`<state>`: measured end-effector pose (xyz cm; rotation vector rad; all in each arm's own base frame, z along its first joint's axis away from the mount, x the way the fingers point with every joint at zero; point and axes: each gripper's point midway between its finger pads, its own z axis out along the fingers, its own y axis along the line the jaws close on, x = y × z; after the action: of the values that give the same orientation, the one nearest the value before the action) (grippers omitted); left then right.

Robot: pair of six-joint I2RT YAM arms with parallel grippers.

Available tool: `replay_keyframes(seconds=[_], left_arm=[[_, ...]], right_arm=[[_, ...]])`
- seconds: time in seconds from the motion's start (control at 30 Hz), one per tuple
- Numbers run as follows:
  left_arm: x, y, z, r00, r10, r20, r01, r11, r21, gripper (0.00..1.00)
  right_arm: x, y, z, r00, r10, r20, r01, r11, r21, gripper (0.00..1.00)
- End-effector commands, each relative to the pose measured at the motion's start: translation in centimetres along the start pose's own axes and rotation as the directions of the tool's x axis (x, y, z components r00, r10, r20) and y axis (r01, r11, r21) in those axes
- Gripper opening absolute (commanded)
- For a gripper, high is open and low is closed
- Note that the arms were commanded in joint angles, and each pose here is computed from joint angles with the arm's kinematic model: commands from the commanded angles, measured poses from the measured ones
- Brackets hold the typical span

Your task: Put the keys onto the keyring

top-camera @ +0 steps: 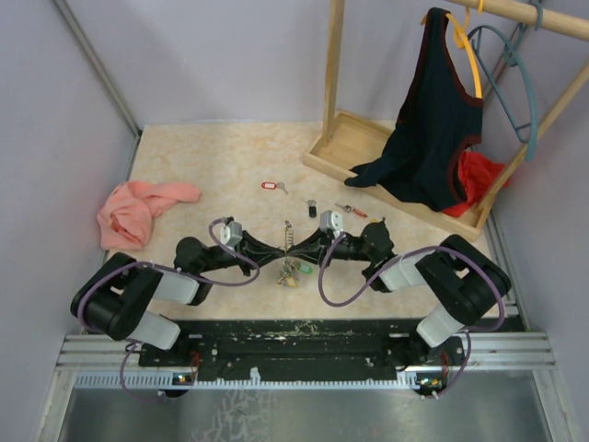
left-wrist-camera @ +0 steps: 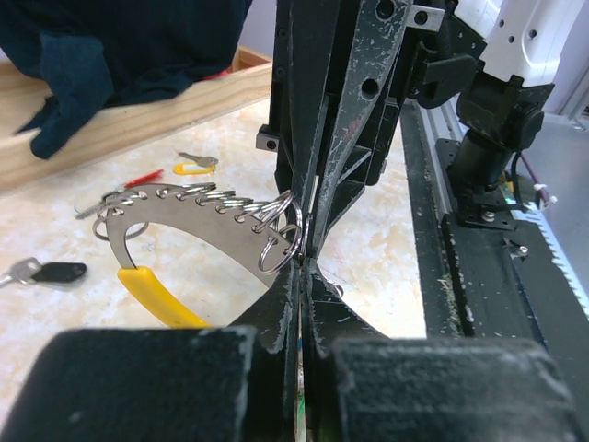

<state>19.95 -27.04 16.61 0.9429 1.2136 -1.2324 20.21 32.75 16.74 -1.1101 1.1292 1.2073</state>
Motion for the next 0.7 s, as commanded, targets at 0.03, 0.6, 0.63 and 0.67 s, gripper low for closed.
replay_keyframes(seconds=[0.03,0.6,0.63,0.67], left_arm=[[-2.7,0.2,0.4,0.987,0.154,0.052,-0.154,0.988,-0.005,0.00],[0.7,2.0,0.0,0.988,0.100,-0.120,-0.110,0.990,-0.084,0.00],[0.9,2.2,0.0,0.988,0.094,-0.123,-0.105,0.990,-0.089,0.00],[1.1,2.4,0.0,0.988,0.085,-0.129,-0.098,0.990,-0.099,0.00]], right_arm=[[-1.9,-0.9,0.3,0.999,-0.050,0.008,0.050,0.999,0.014,0.04],[0.1,-1.5,0.6,0.996,0.063,-0.059,-0.061,0.998,0.029,0.19],[0.4,-1.6,0.6,0.996,0.070,-0.062,-0.068,0.997,0.037,0.18],[0.7,-2.0,0.6,0.994,0.081,-0.070,-0.077,0.995,0.059,0.17]])
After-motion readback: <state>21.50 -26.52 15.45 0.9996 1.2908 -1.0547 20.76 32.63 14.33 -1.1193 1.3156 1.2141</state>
